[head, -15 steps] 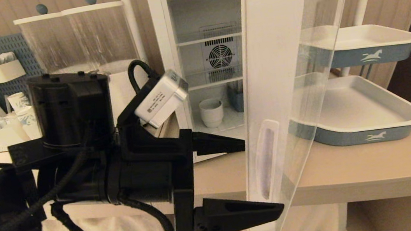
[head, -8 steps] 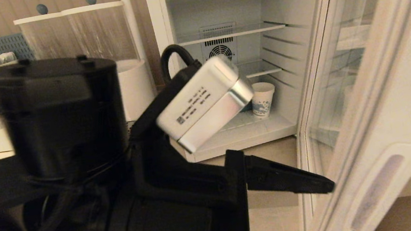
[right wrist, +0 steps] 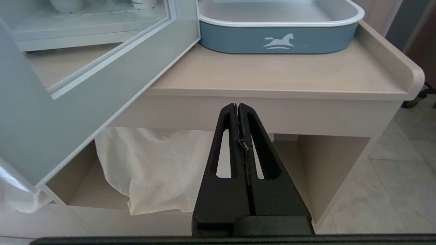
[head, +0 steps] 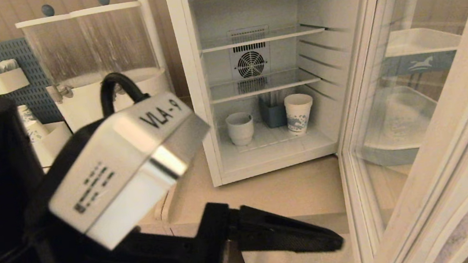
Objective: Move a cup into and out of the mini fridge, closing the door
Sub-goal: Open the freezer door, then take the ceramic cup out of the freezer
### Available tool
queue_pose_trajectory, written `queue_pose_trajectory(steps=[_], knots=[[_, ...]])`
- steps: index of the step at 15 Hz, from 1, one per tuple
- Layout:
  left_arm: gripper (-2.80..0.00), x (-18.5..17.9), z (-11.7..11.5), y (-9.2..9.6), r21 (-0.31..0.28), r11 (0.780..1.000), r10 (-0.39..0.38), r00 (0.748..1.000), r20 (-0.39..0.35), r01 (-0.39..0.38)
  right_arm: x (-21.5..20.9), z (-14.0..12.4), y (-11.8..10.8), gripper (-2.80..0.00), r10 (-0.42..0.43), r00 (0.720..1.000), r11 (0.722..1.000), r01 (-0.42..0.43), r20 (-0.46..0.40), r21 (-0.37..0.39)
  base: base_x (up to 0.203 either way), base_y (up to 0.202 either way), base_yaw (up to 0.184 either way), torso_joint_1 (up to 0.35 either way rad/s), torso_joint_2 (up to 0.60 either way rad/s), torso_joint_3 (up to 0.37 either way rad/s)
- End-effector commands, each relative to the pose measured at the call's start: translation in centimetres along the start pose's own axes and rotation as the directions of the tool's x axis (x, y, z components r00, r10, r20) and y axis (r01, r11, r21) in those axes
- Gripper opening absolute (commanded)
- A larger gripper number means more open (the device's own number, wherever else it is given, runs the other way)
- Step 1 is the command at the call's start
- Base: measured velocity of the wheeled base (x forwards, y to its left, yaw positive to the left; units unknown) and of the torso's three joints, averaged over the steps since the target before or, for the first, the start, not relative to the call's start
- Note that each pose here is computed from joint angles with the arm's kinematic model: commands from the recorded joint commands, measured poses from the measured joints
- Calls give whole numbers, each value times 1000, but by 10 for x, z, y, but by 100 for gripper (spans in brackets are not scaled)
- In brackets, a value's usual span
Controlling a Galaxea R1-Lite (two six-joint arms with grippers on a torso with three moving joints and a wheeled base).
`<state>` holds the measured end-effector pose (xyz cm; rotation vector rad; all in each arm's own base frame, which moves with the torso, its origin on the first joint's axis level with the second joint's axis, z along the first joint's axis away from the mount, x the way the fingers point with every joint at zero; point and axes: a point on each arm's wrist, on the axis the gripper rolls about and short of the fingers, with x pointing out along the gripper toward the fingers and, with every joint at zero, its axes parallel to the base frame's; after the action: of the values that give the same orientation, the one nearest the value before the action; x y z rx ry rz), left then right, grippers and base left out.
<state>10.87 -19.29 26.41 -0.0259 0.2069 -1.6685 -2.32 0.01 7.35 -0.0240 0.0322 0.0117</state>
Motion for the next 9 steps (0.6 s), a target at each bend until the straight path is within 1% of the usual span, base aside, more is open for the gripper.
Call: queue_pose_trajectory(steps=[1,2,3,4,5,6,7,8,9], knots=[[0,-21,0,4,0,988,152,988,29,-152,0,0,0,-280,1,1000,1000,-1,0,0,0,0,0,0,0,0],[0,-31,1,9,-8,966,259,965,37,-258,0,0,0,-280,-1,1000,1000,1,0,0,0,0,0,0,0,0],[0,-42,1,14,-18,931,366,930,44,-365,0,0,0,-280,-1,1000,1000,1,0,0,0,0,0,0,0,0],[0,-53,2,15,-26,882,472,880,50,-471,0,0,0,-280,-1,1000,1000,1,0,0,0,0,0,0,0,0],[0,-62,1,12,-34,822,569,821,46,-568,0,0,0,-280,-1,1000,1000,1,0,0,0,0,0,0,0,0],[0,-71,-1,7,-40,765,644,764,43,-643,0,0,0,-280,-1,1000,1000,1,0,0,0,0,0,0,0,0],[0,-77,-4,3,-44,694,720,693,44,-718,0,0,0,-280,-1,1000,1000,1,0,0,0,0,0,0,0,0],[0,-84,-7,-1,-48,617,787,615,45,-786,0,0,0,-280,-1,1000,1000,1,0,0,0,0,0,0,0,0],[0,-90,-11,-5,-44,546,838,544,40,-837,0,0,0,-280,-1,1000,1000,1,0,0,0,0,0,0,0,0]])
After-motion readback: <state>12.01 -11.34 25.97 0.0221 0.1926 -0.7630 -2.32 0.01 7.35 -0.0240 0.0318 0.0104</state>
